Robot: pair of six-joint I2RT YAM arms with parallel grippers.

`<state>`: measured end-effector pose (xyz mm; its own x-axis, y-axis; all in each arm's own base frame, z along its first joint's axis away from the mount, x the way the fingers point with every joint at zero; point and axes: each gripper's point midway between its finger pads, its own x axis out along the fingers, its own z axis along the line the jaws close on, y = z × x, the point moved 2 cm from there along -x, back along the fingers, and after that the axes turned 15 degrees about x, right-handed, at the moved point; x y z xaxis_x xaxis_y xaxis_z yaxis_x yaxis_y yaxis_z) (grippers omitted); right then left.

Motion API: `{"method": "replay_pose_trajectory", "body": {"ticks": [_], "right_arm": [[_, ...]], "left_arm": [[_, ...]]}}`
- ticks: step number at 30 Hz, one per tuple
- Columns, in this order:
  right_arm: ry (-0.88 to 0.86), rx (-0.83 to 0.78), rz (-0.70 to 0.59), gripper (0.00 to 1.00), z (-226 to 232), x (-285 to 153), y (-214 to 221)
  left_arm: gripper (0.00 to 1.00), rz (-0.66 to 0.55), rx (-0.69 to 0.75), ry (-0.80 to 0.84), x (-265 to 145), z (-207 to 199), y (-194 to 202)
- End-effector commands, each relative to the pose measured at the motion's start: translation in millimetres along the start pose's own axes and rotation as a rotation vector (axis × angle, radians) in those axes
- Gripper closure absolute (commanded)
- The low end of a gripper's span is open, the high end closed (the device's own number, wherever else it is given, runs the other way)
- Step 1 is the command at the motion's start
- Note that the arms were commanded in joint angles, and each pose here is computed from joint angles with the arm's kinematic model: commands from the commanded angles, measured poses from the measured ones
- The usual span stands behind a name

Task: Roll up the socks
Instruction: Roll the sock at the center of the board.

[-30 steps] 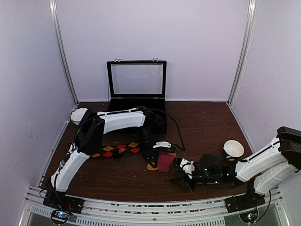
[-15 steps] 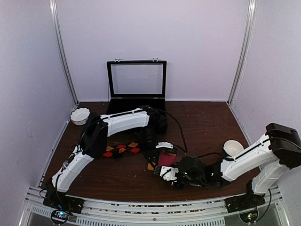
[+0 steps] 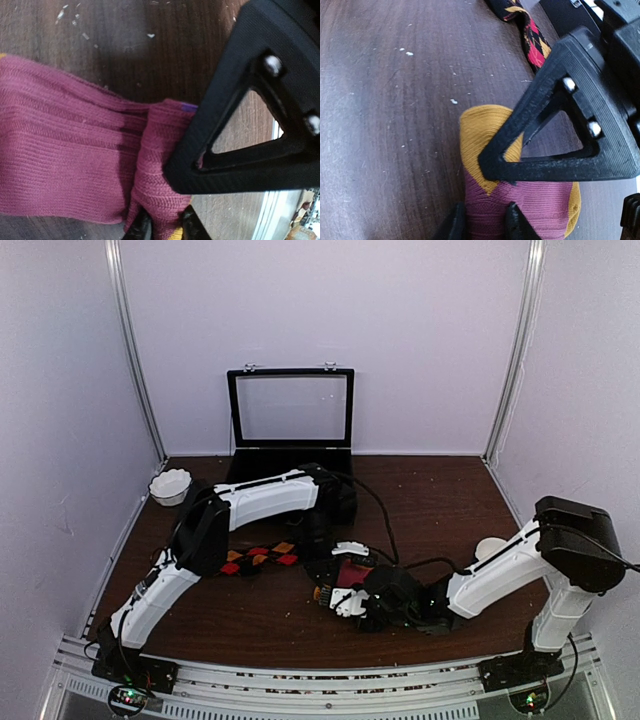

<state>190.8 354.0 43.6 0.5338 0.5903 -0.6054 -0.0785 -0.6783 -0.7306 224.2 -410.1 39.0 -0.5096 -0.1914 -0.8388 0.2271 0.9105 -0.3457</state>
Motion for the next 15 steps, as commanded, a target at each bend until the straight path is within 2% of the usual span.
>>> {"method": "replay_pose_trajectory", "body": {"ticks": [1, 3, 6, 15], "right_arm": [[-0.025, 0.056, 0.066, 0.79, 4.8, 5.5, 21.8], [-0.027, 0.121, 0.104, 0.85, 2.6, 8.3, 32.6], [-0.023, 0.212, 0.149, 0.88, -0.7, 10.4, 47.5], [-0.138, 0.510, 0.140, 0.96, -2.2, -1.8, 53.9]], "left_arm": [[0.72, 0.119, -0.008, -0.011, 28.6, 16.7, 25.3], [0.63, 0.097, -0.001, -0.045, 16.6, 17.6, 22.7], [0.55, 0.014, 0.010, -0.134, -12.7, 22.6, 15.7], [0.49, -0.186, -0.007, -0.447, -108.9, 23.3, 13.3]]}}
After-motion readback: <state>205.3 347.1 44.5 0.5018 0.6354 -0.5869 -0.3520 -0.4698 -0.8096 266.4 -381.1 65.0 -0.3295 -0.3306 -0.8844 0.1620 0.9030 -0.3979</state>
